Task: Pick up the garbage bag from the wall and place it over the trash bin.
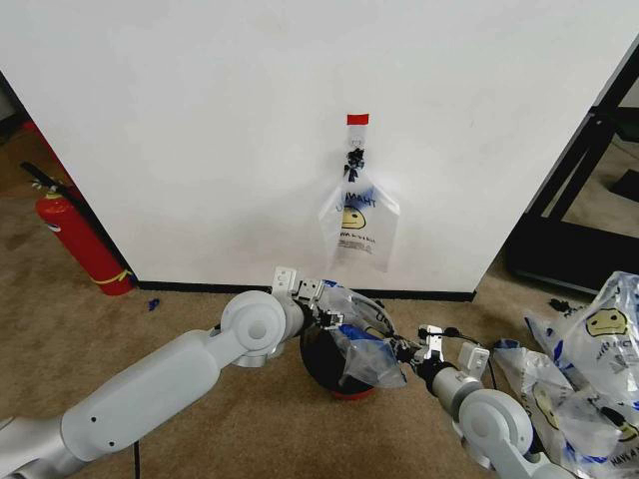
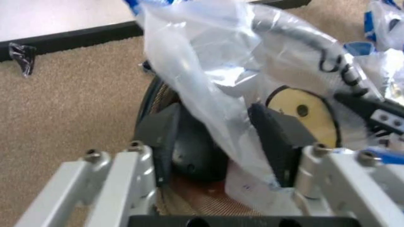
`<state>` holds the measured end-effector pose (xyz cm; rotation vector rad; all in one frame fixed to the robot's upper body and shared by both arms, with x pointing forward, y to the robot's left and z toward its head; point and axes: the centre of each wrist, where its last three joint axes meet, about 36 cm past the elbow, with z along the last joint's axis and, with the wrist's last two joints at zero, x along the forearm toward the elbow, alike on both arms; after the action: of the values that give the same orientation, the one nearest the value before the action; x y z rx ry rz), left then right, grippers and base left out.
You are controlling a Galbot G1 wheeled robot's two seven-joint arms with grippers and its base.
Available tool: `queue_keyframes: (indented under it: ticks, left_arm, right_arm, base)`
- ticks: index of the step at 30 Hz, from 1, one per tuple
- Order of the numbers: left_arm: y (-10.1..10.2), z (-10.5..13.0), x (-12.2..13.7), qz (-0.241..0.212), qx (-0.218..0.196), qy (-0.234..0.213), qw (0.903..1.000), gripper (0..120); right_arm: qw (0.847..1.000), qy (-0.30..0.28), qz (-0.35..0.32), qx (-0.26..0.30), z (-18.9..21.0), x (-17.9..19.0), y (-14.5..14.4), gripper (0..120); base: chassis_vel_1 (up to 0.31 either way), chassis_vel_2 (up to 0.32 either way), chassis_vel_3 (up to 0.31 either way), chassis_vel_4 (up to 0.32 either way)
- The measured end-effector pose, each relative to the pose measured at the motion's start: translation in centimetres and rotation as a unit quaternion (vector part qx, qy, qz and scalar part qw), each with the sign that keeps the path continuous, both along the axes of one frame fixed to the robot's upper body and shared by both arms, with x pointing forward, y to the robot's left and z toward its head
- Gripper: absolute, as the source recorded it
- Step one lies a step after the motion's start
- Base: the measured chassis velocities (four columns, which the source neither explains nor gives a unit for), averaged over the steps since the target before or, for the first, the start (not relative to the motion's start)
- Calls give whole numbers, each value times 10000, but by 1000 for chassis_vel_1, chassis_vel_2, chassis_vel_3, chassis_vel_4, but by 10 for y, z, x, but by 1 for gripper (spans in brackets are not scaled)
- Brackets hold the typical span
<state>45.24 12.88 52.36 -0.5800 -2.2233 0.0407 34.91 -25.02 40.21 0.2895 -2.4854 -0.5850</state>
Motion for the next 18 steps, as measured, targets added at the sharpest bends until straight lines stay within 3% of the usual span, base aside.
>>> queue_keyframes:
  ticks: [11, 18]
  left_arm:
    - [3, -7, -4, 24, 40, 39, 10000, 3]
    - [10, -5, -2, 114, 49, -14, 9999, 0]
  right_arm:
    - [9998, -72, -56, 155, 2, -2, -3, 0]
    - [9995, -106, -84, 277, -2, -5, -2, 0]
  base:
    - [0, 0, 0, 0]
    - [0, 0, 0, 0]
